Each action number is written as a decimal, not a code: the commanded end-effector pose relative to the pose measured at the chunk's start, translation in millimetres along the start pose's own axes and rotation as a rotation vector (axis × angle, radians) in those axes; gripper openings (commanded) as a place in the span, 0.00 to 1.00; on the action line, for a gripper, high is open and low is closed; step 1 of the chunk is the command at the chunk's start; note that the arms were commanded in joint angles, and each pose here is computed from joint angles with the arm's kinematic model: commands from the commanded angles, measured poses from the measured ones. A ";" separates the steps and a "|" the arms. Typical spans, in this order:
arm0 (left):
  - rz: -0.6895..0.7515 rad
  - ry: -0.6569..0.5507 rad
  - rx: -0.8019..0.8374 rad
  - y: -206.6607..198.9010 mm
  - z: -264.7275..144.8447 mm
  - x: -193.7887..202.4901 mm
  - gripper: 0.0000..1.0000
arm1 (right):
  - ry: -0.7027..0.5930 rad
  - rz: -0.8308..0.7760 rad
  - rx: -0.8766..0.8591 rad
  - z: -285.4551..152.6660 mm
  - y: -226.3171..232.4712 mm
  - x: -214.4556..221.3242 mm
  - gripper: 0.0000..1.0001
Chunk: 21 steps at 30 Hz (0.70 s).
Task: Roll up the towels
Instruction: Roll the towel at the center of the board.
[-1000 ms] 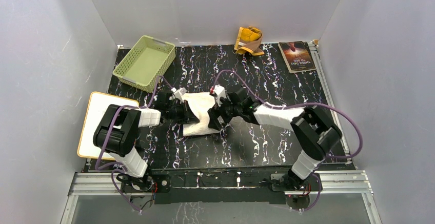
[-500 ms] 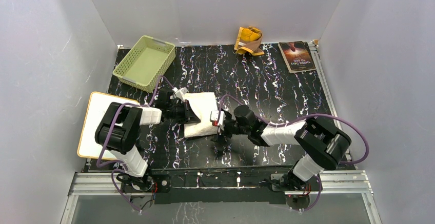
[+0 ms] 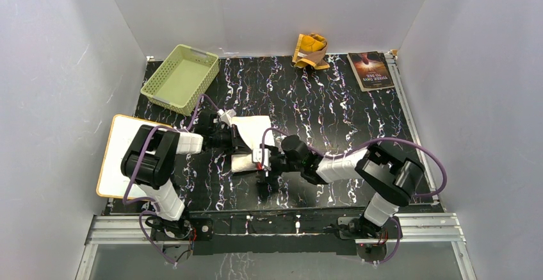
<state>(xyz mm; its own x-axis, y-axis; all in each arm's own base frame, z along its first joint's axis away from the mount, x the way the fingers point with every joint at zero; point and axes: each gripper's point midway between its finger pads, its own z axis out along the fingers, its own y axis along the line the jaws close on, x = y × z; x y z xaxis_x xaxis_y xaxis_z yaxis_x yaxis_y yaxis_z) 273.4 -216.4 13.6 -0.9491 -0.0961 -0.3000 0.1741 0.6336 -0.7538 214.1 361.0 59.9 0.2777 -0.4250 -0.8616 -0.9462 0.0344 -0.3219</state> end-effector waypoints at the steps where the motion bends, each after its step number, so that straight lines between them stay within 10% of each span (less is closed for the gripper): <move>1: -0.088 0.119 -0.158 41.5 1.5 43.7 0.02 | -0.021 -0.059 0.021 10.7 -12.6 -13.0 0.62; 13: -0.094 0.127 -0.164 33.6 -0.6 32.9 0.03 | 0.076 0.036 -0.083 30.8 1.2 14.1 0.00; 21: -0.042 0.005 -0.201 9.1 -25.7 -17.7 0.17 | 0.064 0.484 -0.392 30.0 21.5 -7.7 0.00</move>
<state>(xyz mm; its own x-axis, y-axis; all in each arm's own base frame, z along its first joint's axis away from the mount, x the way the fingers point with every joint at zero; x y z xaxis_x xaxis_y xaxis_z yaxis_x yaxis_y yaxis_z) 275.4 -213.6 17.5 -0.9687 -0.0867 -0.2325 0.1157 0.6710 -0.7324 219.0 387.3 39.6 0.0748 -0.4890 -0.8690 -0.9972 -0.0307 -0.0685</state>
